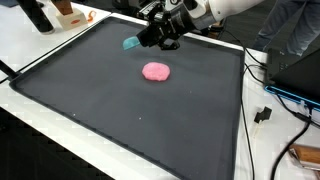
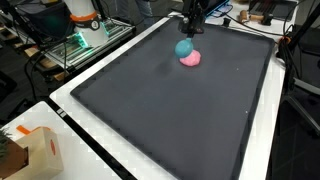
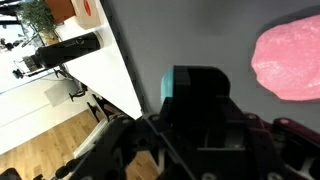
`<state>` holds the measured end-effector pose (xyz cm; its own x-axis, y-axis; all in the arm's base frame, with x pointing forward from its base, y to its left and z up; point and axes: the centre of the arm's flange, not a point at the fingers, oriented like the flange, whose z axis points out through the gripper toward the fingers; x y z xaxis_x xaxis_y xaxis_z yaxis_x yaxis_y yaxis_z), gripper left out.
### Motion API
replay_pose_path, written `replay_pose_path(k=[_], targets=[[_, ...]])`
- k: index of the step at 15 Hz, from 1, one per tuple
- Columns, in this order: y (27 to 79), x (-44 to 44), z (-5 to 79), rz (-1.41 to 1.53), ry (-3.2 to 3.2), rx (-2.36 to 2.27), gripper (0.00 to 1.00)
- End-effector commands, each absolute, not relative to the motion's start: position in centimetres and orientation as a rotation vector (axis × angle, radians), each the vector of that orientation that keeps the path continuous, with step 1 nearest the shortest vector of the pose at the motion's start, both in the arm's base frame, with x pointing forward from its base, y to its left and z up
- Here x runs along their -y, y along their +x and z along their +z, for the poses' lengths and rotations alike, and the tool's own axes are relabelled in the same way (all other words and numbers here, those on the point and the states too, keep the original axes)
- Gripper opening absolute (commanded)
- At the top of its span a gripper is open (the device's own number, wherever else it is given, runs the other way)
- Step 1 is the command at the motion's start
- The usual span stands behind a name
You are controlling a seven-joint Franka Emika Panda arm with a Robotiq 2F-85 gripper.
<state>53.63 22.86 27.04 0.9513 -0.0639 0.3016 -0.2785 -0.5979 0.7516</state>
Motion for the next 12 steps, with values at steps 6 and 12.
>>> replay_pose_path(k=[6,12], targets=[[56.2,-22.3,24.9,0.288,2.181,0.216,0.25],[57.0,-21.4,24.9,0.235,2.234,0.159,0.25]])
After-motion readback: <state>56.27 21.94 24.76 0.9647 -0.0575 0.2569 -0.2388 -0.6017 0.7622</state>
